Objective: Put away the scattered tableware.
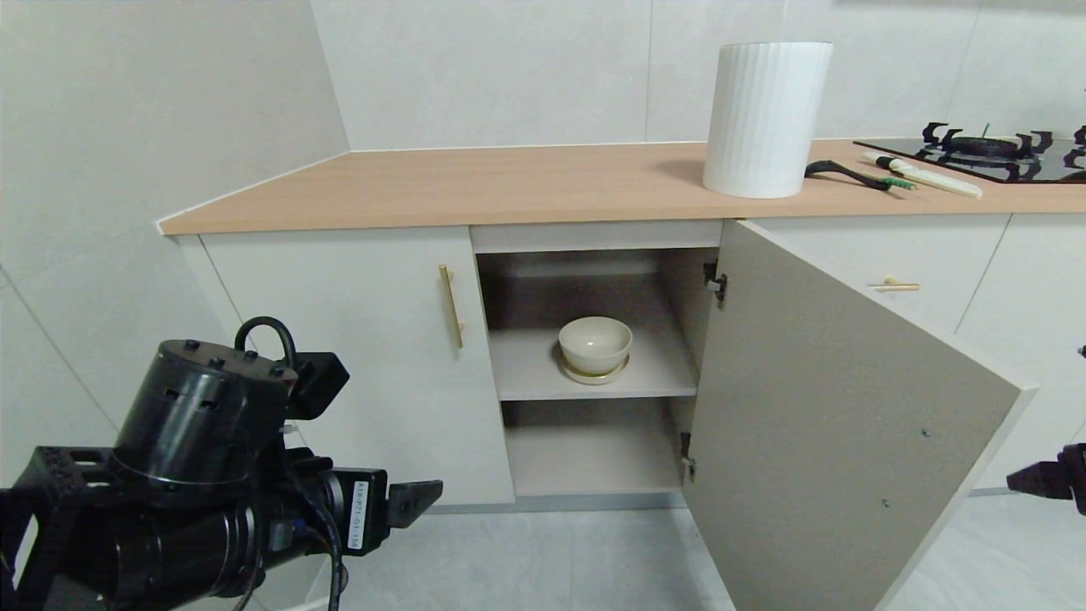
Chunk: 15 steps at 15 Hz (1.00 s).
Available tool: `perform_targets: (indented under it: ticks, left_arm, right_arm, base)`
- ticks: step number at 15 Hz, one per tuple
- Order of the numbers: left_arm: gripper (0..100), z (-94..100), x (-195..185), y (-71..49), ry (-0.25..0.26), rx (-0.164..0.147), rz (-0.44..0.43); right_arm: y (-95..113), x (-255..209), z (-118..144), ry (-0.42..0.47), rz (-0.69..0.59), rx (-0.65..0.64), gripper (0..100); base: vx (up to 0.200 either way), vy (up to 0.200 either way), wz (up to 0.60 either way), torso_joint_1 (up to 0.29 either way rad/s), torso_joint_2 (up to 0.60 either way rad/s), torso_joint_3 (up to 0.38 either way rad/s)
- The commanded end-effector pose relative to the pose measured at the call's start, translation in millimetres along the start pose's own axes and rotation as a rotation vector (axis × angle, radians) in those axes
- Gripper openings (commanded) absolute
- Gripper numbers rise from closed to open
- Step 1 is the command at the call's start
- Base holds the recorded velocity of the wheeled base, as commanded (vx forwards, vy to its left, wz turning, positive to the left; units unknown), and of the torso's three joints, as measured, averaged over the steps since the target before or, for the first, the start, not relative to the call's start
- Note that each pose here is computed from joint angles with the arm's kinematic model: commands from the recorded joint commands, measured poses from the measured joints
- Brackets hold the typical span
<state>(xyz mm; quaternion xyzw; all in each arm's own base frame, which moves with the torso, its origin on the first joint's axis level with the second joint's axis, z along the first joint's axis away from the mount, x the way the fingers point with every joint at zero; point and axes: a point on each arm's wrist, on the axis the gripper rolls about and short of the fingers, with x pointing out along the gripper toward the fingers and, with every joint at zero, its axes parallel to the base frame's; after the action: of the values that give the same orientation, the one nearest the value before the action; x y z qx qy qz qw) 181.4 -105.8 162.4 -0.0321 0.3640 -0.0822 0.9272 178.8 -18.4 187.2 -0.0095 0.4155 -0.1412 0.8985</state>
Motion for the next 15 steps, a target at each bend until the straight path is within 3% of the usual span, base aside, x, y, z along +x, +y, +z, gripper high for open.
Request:
perform_targets:
  ticks: [1, 9, 15]
  left_arm:
    - [100, -0.1, 0, 0.1, 0.000, -0.001, 0.001]
    - [100, -0.1, 0, 0.1, 0.000, -0.001, 0.001]
    - [100, 0.0, 0, 0.2, -0.001, -0.001, 0.000]
  right_arm:
    - [-5, 28, 9, 0.045, 0.032, 0.066, 100]
    - [1, 37, 11, 0.076, 0.172, 0.078, 100]
    - [27, 42, 9, 0.088, 0.252, 0.096, 100]
  base:
    - [0.000, 0.000, 0.00, 0.000, 0.00, 0.000]
    - [0.000, 0.000, 0.00, 0.000, 0.00, 0.000]
    - [0.000, 0.000, 0.00, 0.000, 0.00, 0.000]
